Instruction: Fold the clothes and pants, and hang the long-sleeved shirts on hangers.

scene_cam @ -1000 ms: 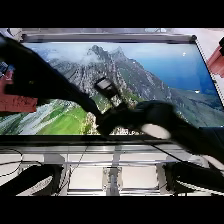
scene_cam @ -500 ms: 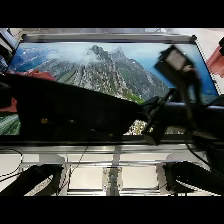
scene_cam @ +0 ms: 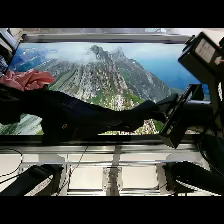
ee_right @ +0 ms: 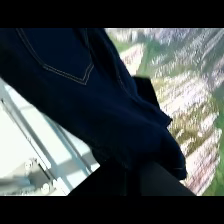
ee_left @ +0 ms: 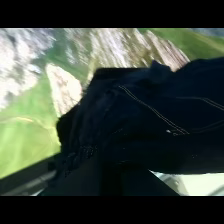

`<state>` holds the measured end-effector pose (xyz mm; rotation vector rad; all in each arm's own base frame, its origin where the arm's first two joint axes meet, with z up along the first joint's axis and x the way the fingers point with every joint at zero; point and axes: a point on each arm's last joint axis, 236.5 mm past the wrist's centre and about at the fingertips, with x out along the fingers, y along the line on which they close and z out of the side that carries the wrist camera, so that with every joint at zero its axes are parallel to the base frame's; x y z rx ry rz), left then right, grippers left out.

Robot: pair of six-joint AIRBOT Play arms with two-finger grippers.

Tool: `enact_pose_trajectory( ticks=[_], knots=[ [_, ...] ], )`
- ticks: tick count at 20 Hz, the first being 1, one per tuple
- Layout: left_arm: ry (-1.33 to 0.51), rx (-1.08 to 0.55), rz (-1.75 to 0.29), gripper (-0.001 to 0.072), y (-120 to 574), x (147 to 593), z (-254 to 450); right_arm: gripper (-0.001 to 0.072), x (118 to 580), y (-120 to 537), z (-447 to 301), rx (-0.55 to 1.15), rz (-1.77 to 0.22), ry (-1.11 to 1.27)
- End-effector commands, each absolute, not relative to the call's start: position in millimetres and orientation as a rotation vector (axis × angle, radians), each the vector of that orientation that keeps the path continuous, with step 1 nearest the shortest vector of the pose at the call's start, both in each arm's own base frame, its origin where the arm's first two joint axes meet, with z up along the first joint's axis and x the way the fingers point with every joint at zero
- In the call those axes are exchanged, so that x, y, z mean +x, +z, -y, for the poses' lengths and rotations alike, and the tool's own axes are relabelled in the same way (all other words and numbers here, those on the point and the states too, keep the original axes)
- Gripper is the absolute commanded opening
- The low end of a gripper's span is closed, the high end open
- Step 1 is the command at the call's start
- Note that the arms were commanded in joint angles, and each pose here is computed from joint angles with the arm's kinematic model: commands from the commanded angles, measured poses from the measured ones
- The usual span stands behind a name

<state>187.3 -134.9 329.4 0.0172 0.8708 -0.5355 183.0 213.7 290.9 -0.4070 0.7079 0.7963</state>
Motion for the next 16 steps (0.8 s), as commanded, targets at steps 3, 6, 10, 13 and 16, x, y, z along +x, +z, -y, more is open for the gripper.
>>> enact_pose_trajectory(
  ticks=[3, 6, 10, 13, 16],
  knots=[
    [-0.405, 0.048, -0.944, 0.0065, 301.4, 204.9, 114.5, 0.0007, 174.3, 275.4, -197.1, -0.497, -0.787, 0.788],
    [-0.236, 0.111, -0.993, 0.0065, 269.7, 230.6, 85.8, 0.0008, 200.8, 270.6, -184.5, -0.525, -0.792, 0.710],
    [-0.181, 0.155, -0.875, 0.0065, 237.5, 293.2, 91.6, 0.0007, 279.4, 254.6, -162.7, -0.511, -0.801, 0.539],
    [-0.118, 0.236, -0.741, 0.0065, 224.0, 345.0, 87.9, 0.0008, 349.7, 246.0, -153.8, -0.466, -0.744, 0.438],
    [-0.116, 0.276, -0.683, 0.0065, 220.1, 374.3, 95.7, 0.0008, 394.4, 241.4, -160.7, -0.477, -0.666, 0.417]
  ],
)
